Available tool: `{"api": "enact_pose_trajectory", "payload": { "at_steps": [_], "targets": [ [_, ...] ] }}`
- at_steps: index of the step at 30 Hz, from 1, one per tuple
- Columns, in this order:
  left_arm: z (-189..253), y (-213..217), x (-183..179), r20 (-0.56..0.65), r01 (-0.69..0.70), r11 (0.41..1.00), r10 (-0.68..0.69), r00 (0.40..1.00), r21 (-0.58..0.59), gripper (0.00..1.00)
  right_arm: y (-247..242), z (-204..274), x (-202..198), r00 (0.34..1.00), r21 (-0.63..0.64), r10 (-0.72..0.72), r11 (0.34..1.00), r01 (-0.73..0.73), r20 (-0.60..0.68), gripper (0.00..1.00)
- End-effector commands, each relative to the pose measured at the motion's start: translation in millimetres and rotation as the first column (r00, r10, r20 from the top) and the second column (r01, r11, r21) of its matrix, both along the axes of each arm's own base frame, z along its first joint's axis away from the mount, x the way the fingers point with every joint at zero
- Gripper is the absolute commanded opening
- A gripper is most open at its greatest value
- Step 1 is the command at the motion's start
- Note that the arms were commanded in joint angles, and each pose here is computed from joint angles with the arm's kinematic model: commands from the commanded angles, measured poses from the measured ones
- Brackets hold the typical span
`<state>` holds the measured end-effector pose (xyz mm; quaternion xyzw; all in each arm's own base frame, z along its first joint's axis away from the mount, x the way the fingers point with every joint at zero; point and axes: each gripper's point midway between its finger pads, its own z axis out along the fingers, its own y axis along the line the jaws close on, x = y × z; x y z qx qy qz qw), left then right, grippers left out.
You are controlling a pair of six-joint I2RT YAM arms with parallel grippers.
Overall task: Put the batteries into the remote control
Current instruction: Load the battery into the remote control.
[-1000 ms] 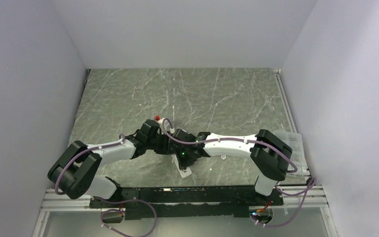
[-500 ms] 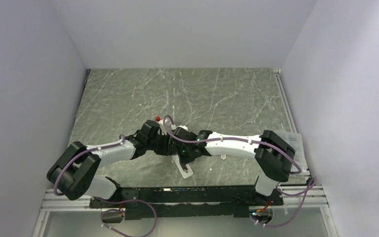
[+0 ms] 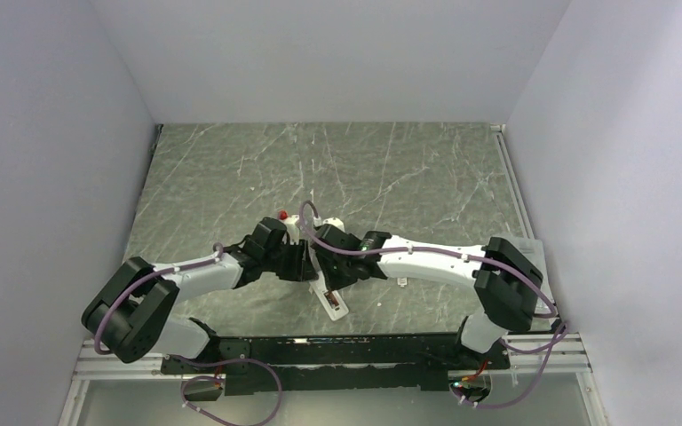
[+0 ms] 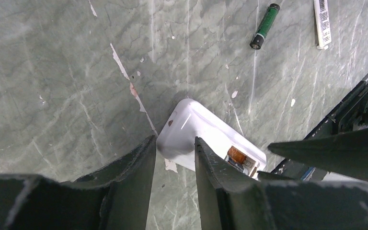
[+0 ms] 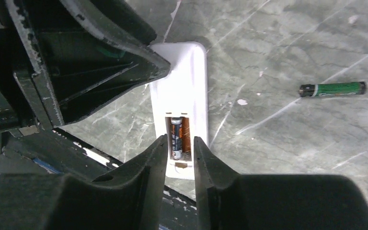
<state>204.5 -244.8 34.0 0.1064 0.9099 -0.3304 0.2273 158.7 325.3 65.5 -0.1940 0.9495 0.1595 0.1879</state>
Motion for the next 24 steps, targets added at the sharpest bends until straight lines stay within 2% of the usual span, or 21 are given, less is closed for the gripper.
{"api": "enact_pose_trajectory", "payload": {
  "at_steps": [1,7,15,19,24],
  "targets": [
    [10.7,-2.0,0.9,0.037,0.018,1.000,-0.018,0.999,-0.011,0.42,-14.4,21.0,15.8,0.997,0.006,-0.032,0.999,0.032,0.075,0.31],
    [19.8,-2.0,5.8,0.052,0.008,1.000,-0.008,0.999,-0.002,0.50,-30.4,28.9,26.4,0.993,0.007,-0.060,0.998,0.060,0.102,0.38],
    [46.3,0.3,11.4,0.077,-0.021,1.000,0.021,0.997,0.000,0.56,-45.3,30.0,31.5,0.991,0.013,-0.066,0.998,0.065,0.115,0.40],
    [62.7,4.9,13.5,0.080,-0.063,0.998,0.062,0.995,0.005,0.60,-51.2,25.8,32.4,0.991,0.009,-0.061,0.998,0.060,0.117,0.49],
    [87.2,13.9,11.1,0.080,-0.114,0.993,0.112,0.990,0.013,0.64,-43.9,26.0,23.6,0.996,0.075,-0.034,0.997,0.028,0.088,0.51]
  ]
}}
